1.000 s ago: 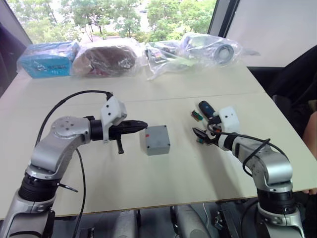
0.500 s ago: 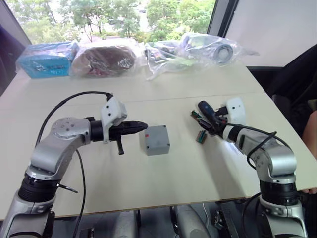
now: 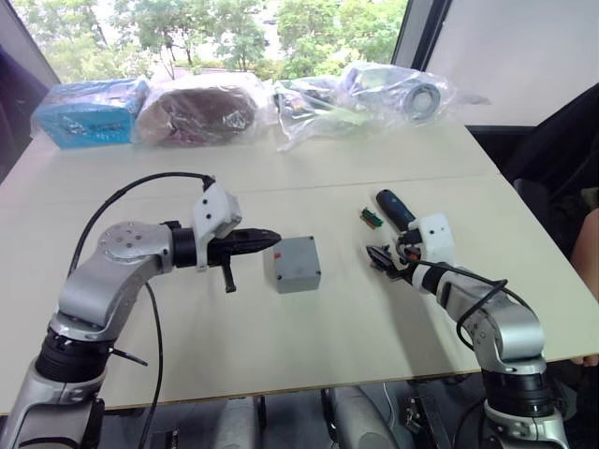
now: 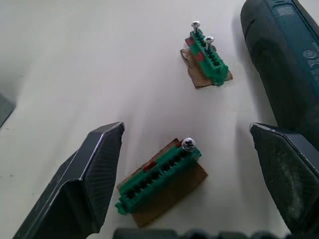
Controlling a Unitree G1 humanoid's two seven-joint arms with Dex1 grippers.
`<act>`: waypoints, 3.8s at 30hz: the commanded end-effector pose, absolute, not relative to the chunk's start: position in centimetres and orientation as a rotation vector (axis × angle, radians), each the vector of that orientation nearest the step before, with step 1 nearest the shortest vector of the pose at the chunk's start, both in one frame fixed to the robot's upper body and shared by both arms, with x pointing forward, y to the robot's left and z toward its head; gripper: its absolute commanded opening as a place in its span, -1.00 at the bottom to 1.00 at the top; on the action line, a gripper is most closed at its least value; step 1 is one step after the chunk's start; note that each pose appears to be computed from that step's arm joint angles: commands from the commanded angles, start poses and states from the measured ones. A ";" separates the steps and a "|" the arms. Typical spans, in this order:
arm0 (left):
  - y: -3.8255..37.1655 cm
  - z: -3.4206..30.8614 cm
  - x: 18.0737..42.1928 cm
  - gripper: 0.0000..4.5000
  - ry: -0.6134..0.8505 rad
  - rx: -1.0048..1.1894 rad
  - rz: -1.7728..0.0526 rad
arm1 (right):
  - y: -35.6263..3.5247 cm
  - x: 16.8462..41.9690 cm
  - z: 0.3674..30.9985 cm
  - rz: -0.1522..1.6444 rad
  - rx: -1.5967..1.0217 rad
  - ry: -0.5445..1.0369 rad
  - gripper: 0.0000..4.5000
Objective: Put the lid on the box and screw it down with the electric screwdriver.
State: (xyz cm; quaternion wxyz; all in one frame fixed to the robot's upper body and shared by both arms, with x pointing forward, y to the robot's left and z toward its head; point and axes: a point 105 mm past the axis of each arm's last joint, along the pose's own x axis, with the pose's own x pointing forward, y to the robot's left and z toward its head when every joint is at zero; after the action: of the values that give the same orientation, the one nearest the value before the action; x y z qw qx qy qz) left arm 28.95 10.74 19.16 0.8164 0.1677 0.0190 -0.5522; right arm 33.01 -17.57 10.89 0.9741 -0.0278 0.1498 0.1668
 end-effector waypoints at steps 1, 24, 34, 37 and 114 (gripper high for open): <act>10.1 20.0 28.5 -1.00 -0.001 0.372 -1.203 | -17.4 33.0 12.0 0.338 -0.063 0.248 0.55; 10.7 19.2 28.4 -1.00 0.034 0.360 -1.187 | -16.8 33.0 17.6 0.421 -0.138 0.137 -0.95; 11.4 18.7 28.3 -1.00 0.057 0.372 -1.165 | -7.7 32.9 20.0 0.841 -0.189 0.196 -0.95; 11.5 18.7 28.2 -1.00 0.055 0.371 -1.155 | -6.4 33.0 19.3 0.882 -0.207 0.222 -0.95; 10.5 18.5 27.7 -1.00 0.037 0.335 -1.159 | -6.8 32.8 16.9 0.930 -0.283 0.255 0.41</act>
State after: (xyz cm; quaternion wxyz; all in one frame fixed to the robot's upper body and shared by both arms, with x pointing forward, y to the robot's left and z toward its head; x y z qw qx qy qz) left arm 27.92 11.07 17.52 0.8297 0.1486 0.0414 -0.5364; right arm 32.88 -6.30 14.79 0.8725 -0.1253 0.1542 0.4464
